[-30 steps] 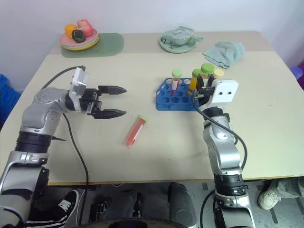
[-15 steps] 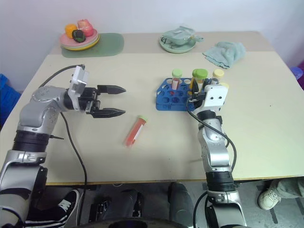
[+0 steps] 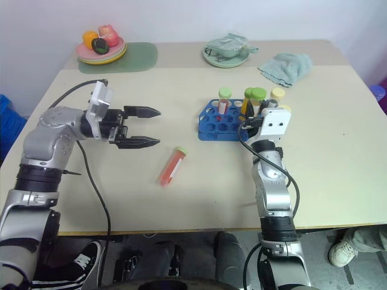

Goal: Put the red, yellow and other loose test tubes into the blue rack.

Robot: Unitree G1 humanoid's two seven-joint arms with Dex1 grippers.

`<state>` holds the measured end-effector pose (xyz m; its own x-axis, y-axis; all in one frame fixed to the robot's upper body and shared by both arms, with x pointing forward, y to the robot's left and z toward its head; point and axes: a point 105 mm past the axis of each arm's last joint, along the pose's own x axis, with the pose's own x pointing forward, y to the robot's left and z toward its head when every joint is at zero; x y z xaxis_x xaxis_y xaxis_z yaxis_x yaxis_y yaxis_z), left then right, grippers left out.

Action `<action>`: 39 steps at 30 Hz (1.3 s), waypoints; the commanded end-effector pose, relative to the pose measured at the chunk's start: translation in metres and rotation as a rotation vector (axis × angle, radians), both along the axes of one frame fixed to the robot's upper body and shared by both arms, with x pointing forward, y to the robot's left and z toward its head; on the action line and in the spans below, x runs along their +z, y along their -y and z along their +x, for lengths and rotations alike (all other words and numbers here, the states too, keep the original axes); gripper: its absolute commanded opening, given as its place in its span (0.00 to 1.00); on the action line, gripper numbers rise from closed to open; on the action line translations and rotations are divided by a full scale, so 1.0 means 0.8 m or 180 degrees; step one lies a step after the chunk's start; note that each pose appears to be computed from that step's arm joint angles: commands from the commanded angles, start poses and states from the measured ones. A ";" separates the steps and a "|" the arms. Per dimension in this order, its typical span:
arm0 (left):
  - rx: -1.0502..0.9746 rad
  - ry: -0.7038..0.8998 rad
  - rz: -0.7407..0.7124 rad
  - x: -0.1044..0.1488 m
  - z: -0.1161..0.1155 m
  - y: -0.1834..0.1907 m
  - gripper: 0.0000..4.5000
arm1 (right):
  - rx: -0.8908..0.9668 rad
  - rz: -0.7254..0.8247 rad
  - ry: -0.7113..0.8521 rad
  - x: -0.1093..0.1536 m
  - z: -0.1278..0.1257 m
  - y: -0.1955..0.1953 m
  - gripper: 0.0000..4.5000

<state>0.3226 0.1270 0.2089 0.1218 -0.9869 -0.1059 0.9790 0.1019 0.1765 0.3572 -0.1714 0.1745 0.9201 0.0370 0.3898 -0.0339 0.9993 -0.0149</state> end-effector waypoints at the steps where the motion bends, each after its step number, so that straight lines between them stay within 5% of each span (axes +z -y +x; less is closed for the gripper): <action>1: 0.0019 0.0131 -0.0009 0.015 -0.001 -0.007 1.00 | -0.0001 0.0008 0.0162 0.013 -0.006 -0.001 0.18; 37: -0.0003 0.0123 0.0012 0.015 -0.001 -0.008 1.00 | -0.0062 0.0070 0.0115 0.002 -0.001 0.002 0.18; 39: -0.0002 0.0122 0.0017 0.014 -0.001 -0.008 1.00 | -0.0040 0.0095 0.0115 0.001 -0.003 0.003 0.41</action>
<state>0.3215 0.1303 0.2089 0.1167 -0.9861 -0.1184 0.9798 0.0948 0.1761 0.3578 -0.1734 0.1634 0.9268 0.0111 0.3755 -0.0156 0.9998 0.0089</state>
